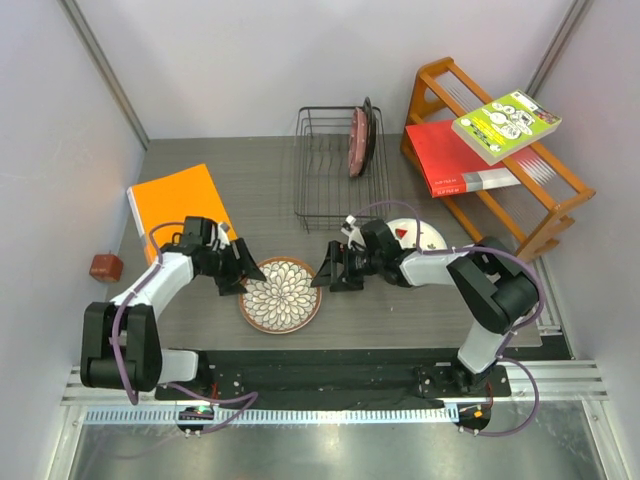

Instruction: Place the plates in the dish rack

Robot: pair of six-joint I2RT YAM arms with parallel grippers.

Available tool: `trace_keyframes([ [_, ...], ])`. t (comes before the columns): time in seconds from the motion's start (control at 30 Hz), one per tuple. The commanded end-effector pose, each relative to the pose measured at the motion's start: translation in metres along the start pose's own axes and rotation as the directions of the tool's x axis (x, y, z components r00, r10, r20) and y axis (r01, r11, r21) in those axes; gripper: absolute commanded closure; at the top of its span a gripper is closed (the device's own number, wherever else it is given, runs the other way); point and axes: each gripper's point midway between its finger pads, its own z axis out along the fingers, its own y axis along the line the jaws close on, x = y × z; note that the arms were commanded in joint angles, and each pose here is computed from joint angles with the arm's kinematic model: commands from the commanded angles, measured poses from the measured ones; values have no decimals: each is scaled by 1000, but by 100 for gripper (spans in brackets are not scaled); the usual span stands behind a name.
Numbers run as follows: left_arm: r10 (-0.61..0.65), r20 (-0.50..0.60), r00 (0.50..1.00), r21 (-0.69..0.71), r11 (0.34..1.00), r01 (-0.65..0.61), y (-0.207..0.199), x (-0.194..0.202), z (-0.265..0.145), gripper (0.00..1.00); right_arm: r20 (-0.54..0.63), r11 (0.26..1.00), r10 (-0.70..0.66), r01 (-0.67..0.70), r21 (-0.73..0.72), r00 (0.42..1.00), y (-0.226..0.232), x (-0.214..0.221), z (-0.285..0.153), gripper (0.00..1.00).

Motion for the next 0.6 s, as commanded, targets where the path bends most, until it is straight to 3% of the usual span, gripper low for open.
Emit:
trace_keyframes([
  [0.0, 58, 34, 998, 62, 996, -60, -20, -22, -19, 33, 40, 998, -33, 35, -48, 999, 15, -15, 8, 11],
  [0.13, 147, 123, 981, 70, 985, -156, -36, -34, -51, 32, 46, 998, -38, 41, -53, 998, 17, -18, 10, 11],
  [0.23, 159, 164, 974, 14, 986, -164, -26, -30, -58, 27, 49, 997, -40, 43, -56, 998, 20, -21, 13, 11],
  [0.43, -27, -10, 1000, -100, 995, 26, 14, -1, -29, 33, 26, 997, -36, 37, -71, 999, 23, -22, 23, 13],
  [0.57, -65, -33, 997, -142, 988, 59, 30, 6, -16, 36, 19, 997, -29, 31, -68, 999, 21, -20, 24, 13],
])
